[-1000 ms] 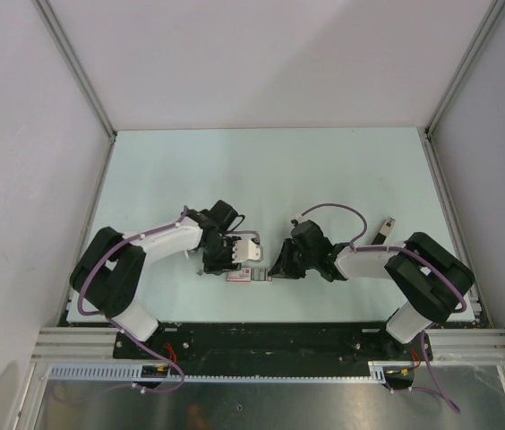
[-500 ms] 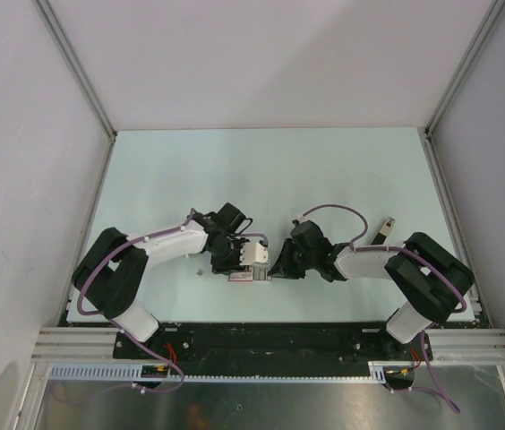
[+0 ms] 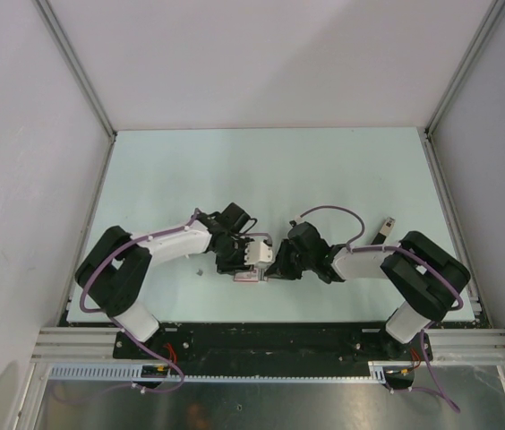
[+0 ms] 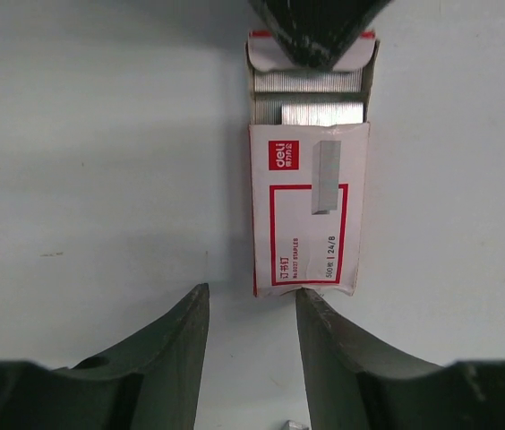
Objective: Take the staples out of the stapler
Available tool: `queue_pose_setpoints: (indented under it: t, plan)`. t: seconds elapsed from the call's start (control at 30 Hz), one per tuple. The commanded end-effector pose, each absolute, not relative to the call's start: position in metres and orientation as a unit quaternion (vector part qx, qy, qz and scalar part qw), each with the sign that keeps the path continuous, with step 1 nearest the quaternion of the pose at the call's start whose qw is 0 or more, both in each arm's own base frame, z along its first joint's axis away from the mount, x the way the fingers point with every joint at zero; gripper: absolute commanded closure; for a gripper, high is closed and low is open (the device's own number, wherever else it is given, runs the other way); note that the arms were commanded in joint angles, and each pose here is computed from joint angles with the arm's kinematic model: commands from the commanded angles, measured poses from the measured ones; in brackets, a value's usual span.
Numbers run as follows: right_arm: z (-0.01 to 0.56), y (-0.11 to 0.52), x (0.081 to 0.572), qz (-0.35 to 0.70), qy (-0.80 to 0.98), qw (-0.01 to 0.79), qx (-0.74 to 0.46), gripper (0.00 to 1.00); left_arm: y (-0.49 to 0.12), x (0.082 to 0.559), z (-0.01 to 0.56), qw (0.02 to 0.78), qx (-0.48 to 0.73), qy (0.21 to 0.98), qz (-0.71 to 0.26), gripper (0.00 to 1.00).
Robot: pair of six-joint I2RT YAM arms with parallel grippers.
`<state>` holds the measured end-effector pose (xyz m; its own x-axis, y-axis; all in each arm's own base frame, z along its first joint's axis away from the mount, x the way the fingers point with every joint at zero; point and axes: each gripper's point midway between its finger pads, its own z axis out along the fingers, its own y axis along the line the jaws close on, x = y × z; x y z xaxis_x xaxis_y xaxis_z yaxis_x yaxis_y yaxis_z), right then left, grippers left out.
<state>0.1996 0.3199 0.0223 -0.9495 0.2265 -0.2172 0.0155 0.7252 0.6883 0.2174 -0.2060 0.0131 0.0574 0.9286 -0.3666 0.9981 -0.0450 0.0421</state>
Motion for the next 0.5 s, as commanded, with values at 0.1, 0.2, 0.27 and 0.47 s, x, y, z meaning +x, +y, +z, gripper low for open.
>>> queue_pose_setpoints:
  t: [0.1, 0.2, 0.27, 0.47]
  plan:
    - [0.0345, 0.3408, 0.2063, 0.39, 0.906, 0.152, 0.064, 0.81, -0.227, 0.2133, 0.0052, 0.145, 0.716, 0.668, -0.143, 0.51]
    - [0.0359, 0.3416, 0.2053, 0.392, 0.905, 0.151, 0.064, 0.8, -0.2295, 0.2129, 0.0044, 0.144, 0.717, 0.666, -0.143, 0.52]
    - [0.0366, 0.3413, 0.2046, 0.391, 0.906, 0.151, 0.063, 0.79, -0.2298, 0.2123, 0.0031, 0.142, 0.718, 0.666, -0.143, 0.52]
    - [0.038, 0.3427, 0.2027, 0.395, 0.905, 0.15, 0.06, 0.77, -0.2295, 0.2108, 0.0011, 0.14, 0.719, 0.666, -0.142, 0.51]
